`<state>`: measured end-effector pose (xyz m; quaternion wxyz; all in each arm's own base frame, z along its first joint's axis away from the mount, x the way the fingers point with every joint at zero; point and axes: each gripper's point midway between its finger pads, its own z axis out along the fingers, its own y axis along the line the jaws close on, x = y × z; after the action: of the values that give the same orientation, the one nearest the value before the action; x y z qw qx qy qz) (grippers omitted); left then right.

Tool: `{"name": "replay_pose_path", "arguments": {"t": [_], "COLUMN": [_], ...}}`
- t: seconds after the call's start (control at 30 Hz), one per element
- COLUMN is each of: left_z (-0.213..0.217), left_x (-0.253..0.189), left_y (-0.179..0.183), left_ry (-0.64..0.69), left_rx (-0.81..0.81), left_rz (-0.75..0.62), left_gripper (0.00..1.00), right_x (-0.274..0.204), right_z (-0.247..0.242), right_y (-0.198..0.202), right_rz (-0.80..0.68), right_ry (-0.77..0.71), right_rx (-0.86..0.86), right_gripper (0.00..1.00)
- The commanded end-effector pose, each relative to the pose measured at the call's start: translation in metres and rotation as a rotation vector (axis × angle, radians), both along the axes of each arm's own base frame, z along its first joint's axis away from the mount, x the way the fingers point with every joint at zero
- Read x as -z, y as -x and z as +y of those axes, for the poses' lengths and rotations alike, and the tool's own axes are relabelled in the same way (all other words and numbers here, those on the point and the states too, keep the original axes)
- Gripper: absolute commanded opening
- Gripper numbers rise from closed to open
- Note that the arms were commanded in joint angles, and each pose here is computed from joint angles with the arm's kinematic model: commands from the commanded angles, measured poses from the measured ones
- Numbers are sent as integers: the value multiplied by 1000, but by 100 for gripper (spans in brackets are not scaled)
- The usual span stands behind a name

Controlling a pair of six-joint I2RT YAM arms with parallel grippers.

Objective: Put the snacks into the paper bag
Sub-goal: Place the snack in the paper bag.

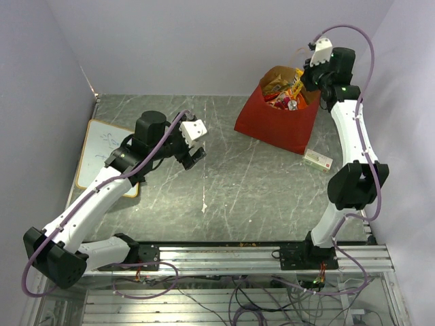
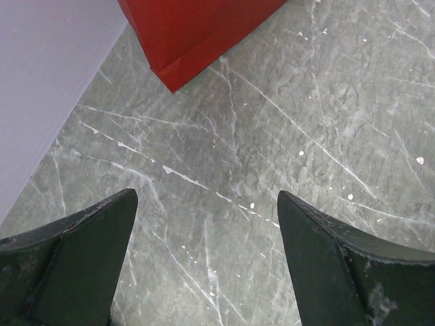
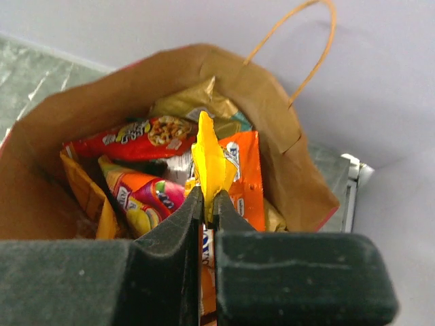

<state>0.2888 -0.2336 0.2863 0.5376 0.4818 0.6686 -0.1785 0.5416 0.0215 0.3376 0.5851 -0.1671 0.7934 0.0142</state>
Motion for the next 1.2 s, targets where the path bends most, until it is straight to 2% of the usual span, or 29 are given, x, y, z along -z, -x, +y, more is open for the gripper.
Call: {"name": "replay_pose_path", "arguments": {"t": [0.0, 0.47, 0.67, 0.83, 1.0, 1.17], "left_z": [3, 2, 2, 3, 4, 4], "left_x": [-12, -10, -8, -8, -7, -6], "left_y": [-1, 0, 2, 2, 3, 2], "left_ry": [30, 32, 34, 33, 29, 27], "left_rx": [-10, 0, 7, 10, 10, 10], "left_rz": [-36, -35, -32, -32, -35, -36], "left_gripper": [95, 95, 95, 95, 95, 95], "right_x": [5, 12, 30, 39, 32, 21], "right_z": [-8, 0, 1, 4, 7, 8], "right_y": [5, 56, 57, 51, 49, 49], "right_rz": [53, 120, 169, 200, 194, 175], "right_ry": [41, 52, 53, 37, 22, 22], "right_rx": [7, -58, -69, -84, -97, -97], "right_gripper": [0, 0, 3, 17, 34, 47]}}
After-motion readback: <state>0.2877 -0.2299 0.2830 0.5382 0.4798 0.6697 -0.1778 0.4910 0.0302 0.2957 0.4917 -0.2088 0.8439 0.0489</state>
